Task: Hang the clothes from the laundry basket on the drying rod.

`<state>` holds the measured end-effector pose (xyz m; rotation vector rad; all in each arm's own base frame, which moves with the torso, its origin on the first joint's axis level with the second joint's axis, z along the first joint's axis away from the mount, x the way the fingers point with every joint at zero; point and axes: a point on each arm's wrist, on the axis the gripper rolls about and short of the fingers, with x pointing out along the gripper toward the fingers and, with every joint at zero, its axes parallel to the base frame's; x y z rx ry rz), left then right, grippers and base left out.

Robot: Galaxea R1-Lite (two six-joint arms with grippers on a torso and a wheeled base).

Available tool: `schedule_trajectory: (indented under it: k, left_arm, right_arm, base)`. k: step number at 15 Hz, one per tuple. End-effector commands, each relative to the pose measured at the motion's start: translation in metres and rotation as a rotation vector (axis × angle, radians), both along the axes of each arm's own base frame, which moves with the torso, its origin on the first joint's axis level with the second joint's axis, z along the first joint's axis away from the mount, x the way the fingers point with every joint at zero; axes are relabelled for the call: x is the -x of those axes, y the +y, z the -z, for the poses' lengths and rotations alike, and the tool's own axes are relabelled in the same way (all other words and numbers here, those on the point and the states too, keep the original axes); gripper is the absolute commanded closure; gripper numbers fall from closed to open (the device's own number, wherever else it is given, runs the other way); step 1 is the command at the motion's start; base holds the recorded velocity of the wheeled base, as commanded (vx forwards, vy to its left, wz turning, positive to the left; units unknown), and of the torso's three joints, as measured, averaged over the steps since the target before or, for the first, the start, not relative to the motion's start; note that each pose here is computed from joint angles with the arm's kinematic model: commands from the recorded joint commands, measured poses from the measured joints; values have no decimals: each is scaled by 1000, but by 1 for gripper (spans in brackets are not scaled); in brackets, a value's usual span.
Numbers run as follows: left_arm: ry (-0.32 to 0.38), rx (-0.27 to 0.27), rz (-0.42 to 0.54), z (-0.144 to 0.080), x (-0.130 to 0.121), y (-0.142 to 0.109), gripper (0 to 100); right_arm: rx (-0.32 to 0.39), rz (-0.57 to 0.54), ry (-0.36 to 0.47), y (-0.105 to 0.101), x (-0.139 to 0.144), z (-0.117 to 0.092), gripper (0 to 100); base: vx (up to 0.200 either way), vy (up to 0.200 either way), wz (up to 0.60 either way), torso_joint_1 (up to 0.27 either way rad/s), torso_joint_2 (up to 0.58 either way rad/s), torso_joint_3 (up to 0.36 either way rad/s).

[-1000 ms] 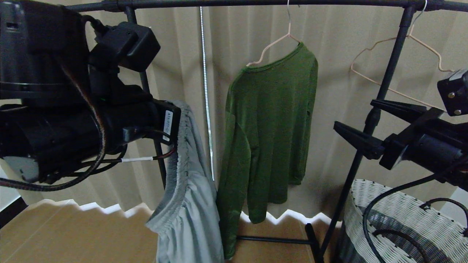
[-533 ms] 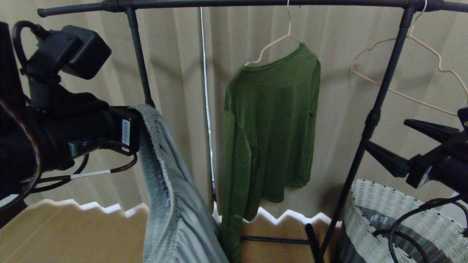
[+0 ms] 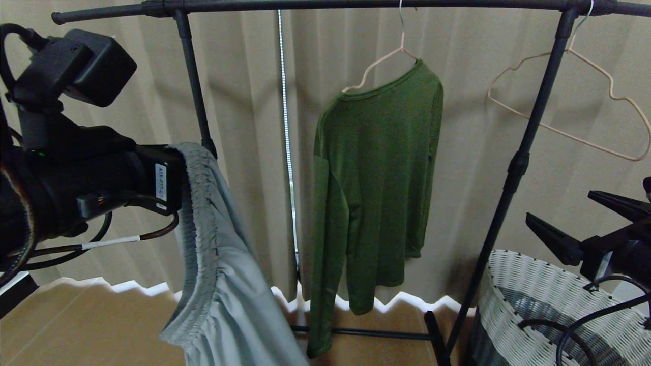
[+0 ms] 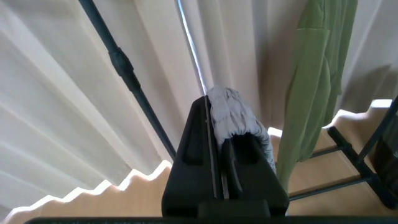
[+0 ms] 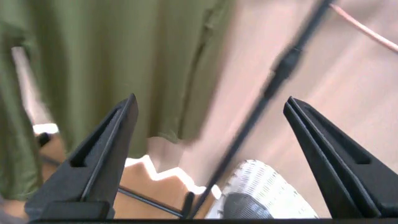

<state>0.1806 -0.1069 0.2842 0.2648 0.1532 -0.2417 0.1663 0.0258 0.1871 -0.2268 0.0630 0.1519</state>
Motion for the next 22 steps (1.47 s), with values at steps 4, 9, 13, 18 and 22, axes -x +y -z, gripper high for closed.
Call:
schedule_trajectory:
  k: [4, 9, 13, 18, 22]
  left_arm:
    - [6, -6, 0, 4, 4, 3, 100]
    - [11, -32, 3, 14, 22, 15, 100]
    - [18, -54, -21, 20, 22, 21, 100]
    - [3, -41, 16, 19, 31, 28, 100]
    - [20, -79, -44, 27, 28, 40, 100]
  right_arm:
    - [6, 22, -5, -4, 2, 0, 0]
    - [9, 23, -1, -4, 1, 0, 0]
    - [13, 23, 3, -4, 0, 1, 0]
    - [15, 23, 5, -4, 0, 1, 0]
    - [16, 24, -2, -4, -1, -1, 0]
  base:
    - [0, 0, 0, 38, -96, -85]
    - [0, 0, 0, 123, -437, -273]
    - [0, 0, 0, 199, -455, -282]
    - [0, 0, 0, 210, -473, -278]
    - [0, 0, 0, 79, -189, -105]
